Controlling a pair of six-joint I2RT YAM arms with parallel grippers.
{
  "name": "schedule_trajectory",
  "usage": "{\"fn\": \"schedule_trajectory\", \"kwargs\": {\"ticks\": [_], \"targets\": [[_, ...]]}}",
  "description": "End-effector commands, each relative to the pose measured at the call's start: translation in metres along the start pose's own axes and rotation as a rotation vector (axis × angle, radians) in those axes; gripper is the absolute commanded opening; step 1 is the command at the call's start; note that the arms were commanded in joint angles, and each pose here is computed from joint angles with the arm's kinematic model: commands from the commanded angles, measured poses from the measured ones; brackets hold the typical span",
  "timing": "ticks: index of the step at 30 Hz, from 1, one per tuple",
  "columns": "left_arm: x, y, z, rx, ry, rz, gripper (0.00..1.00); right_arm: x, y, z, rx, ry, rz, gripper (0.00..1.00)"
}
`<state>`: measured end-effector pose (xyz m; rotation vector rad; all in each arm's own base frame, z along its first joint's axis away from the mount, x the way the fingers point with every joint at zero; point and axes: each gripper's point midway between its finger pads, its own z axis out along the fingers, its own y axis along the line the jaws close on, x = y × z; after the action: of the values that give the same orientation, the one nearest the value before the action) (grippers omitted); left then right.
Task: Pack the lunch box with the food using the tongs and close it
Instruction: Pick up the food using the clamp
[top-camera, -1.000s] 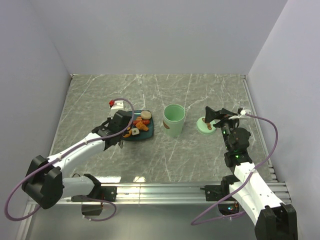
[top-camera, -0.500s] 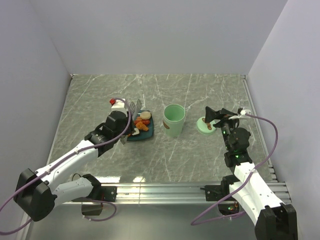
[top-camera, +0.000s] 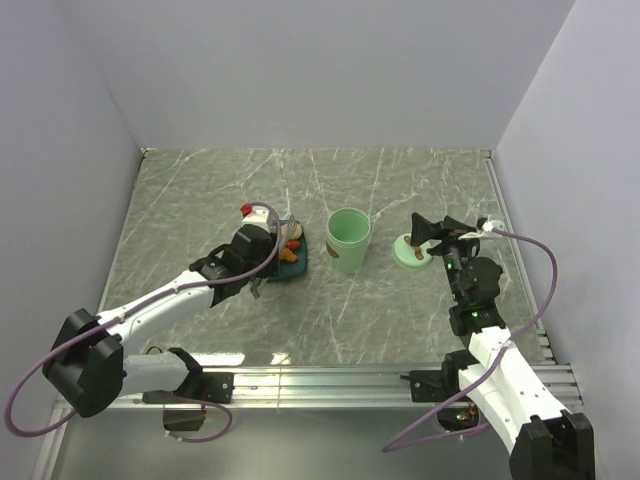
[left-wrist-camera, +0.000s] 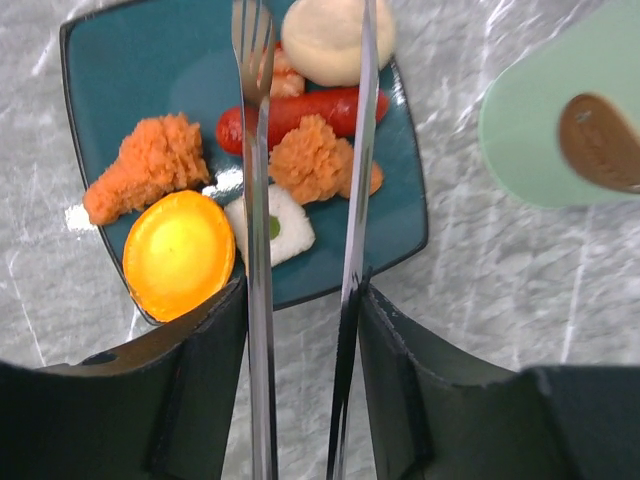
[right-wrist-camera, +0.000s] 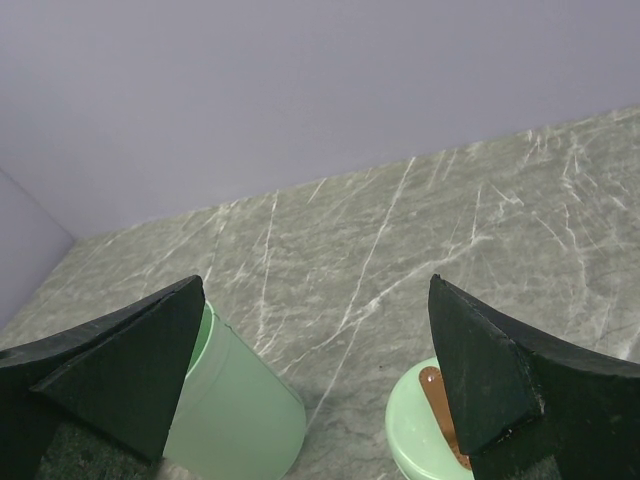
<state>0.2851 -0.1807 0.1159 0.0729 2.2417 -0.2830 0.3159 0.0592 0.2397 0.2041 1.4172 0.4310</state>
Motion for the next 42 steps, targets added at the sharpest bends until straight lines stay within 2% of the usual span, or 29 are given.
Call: {"fn": "schedule_trajectory", "kwargs": {"ticks": [1,12,18,21,25,30,42], "targets": [[-0.025,-0.011,-0.004,0.007,-0.063,0.002,0.53,-0.002,0.004,-0.002,-0.014,-0.011,0.003,1.0],[-0.02,-0.015,0.003,-0.002,-0.038,0.03,0.56,-0.004,0.004,-0.005,-0.02,-0.02,0.003,1.0],[-0.013,-0.013,0.012,-0.027,0.0,0.045,0.55,-0.004,0.004,-0.006,-0.022,-0.021,0.0,1.0],[-0.014,-0.016,0.014,-0.019,-0.002,0.05,0.5,-0.004,0.005,-0.006,-0.023,-0.024,0.0,1.0],[-0.02,-0.016,0.014,-0.024,-0.021,0.049,0.37,-0.004,0.004,-0.006,-0.021,-0.023,0.001,1.0],[-0.028,-0.015,0.009,-0.024,-0.052,0.04,0.29,-0.004,0.005,-0.008,-0.023,-0.024,0.003,1.0],[-0.043,-0.008,-0.005,-0.044,-0.125,0.008,0.25,-0.003,0.004,-0.007,-0.02,-0.017,0.003,1.0]]}}
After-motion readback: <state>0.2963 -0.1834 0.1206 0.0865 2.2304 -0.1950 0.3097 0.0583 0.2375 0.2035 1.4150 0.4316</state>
